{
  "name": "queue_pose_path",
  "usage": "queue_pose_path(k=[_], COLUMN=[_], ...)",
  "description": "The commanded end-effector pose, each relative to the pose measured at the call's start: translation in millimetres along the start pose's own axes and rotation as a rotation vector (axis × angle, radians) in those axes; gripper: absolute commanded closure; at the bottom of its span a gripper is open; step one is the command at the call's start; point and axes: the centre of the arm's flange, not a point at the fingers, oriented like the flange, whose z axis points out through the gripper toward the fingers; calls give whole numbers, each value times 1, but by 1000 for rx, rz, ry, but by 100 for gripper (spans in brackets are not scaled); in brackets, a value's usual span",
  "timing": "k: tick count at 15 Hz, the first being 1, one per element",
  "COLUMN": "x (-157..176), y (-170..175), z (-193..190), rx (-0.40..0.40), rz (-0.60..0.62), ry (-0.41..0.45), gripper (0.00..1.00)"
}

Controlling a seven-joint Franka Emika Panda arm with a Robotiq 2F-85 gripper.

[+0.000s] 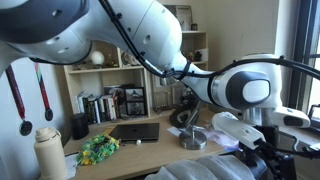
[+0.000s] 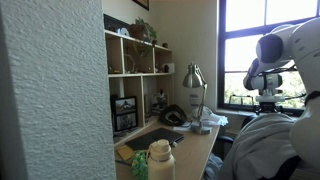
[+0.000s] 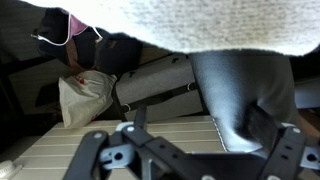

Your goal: Push the chair under the table

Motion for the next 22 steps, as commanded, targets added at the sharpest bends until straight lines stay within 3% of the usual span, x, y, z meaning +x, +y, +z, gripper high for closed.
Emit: queue_pose_path(k=[1,6,10,16,22], x=[-1,-6,-6,-50,-103], y=[-4,-6,-1,-41,-74], z=[15,35,36,13,8], rx=[65,304,412,442,381], rz=[34,88,95,-106,-356], ry=[-53,-202,-262,-290,-323], gripper=[0,0,0,0,0])
